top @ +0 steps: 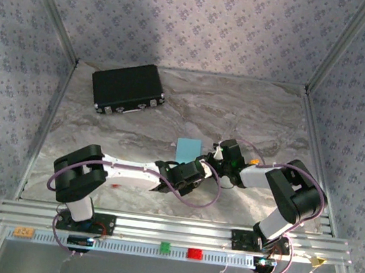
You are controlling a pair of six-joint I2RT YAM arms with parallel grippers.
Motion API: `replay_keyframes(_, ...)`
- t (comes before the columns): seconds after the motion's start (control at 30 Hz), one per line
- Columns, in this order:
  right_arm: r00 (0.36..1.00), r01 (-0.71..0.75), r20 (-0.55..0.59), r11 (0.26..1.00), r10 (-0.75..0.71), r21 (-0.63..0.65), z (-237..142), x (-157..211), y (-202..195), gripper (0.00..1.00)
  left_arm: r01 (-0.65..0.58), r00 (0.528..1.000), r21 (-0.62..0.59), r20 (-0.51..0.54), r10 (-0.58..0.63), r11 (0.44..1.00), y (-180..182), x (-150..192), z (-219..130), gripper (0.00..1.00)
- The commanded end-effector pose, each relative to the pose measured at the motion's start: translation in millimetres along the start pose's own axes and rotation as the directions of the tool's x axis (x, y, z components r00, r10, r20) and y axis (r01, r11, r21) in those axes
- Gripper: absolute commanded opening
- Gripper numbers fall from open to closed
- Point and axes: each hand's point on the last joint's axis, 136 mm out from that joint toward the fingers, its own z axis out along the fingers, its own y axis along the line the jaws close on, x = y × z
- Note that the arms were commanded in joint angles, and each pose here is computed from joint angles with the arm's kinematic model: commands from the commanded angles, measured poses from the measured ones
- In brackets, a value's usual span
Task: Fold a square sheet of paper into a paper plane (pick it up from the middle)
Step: Fold the triangle a second time at the center of the table.
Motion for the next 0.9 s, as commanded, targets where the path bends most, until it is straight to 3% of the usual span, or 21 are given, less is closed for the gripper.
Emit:
replay_keyframes(0.0,1.000,0.008,0.005,1.000,-0.008,-0.022,-2.2,-5.2,10.0,0.22,-0.004,1.000,-0.007,0.020,0.004,1.000,-0.5,-9.7,-3.5,0.19)
replay_keyframes(0.23,0.998,-0.013,0.068,1.000,0.012,0.012,-13.6,-12.0,1.2,0.26,0.036,0.999,0.038,0.036,-0.037,0.999,-4.9,-13.2,-7.8,0.03)
replay_keyframes(0.4,0.992,-0.022,0.126,0.998,0.015,0.052,-34.2,-17.5,-5.7,0.36,0.132,0.990,0.159,0.027,-0.138,0.978,-9.0,-15.6,-10.7,0.00)
replay_keyframes(0.63,0.974,-0.033,0.225,0.986,-0.004,0.161,-73.6,-21.4,-19.3,0.39,0.317,0.939,0.403,-0.004,-0.344,0.859,-7.6,-28.4,-20.0,0.00)
replay_keyframes(0.87,0.967,0.038,0.246,0.990,-0.071,0.134,-89.9,-15.0,-7.2,0.37,0.408,0.896,0.499,-0.056,-0.441,0.765,-3.9,-32.5,-18.2,0.00)
